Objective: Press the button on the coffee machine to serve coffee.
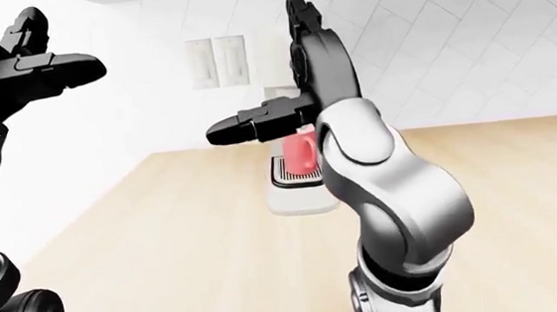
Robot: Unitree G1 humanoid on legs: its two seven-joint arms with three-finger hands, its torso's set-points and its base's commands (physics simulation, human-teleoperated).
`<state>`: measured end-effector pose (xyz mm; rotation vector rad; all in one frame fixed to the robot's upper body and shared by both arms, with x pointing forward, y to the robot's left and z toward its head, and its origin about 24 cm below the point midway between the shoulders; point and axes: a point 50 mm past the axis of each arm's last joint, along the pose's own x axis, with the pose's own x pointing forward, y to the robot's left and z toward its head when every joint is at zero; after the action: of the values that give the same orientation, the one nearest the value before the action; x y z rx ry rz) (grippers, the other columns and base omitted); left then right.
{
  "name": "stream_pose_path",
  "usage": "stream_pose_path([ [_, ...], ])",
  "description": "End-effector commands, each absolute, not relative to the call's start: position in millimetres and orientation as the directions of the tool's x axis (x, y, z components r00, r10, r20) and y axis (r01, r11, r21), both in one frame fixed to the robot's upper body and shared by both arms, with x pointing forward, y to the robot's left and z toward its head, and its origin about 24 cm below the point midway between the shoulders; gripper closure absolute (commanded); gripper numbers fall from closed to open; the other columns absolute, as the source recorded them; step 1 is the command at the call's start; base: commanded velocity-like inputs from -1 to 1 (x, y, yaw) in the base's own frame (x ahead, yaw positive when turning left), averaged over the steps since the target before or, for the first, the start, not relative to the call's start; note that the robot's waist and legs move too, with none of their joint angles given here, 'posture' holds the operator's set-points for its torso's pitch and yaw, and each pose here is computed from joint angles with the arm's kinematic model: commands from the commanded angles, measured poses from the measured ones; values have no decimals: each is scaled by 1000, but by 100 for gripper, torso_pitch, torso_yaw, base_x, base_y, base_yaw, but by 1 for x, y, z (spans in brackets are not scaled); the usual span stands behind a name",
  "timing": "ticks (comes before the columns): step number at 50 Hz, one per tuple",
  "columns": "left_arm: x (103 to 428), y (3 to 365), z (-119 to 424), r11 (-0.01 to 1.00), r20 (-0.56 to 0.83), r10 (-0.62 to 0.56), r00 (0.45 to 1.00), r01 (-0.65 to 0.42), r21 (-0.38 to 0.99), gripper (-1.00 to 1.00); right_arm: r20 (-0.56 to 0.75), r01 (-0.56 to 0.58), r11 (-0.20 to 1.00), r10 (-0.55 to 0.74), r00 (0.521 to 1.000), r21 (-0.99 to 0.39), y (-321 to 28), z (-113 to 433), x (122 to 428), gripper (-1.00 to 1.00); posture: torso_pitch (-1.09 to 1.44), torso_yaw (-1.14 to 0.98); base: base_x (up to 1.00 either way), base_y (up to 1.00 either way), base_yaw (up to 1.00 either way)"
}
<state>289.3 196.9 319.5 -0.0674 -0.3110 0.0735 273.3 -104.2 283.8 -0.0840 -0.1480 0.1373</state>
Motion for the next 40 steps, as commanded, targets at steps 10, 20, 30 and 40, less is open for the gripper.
stream_pose_path([
  [10,286,197,330,995,360,83,929,-56,-83,-100,190,-117,990,130,973,-80,-103,290,285,-100,-68,0,0,0,0],
  [20,286,198,332,995,363,85,928,-57,-86,-100,171,-115,991,126,977,-71,-102,282,289,-100,-68,0,0,0,0],
  [30,285,198,332,995,364,86,928,-58,-86,-100,136,-126,991,130,982,-39,-101,275,296,-100,-68,0,0,0,0],
  [40,285,198,332,995,364,85,927,-58,-86,-100,132,-121,992,125,983,-36,-100,276,300,-100,-68,0,0,0,0],
])
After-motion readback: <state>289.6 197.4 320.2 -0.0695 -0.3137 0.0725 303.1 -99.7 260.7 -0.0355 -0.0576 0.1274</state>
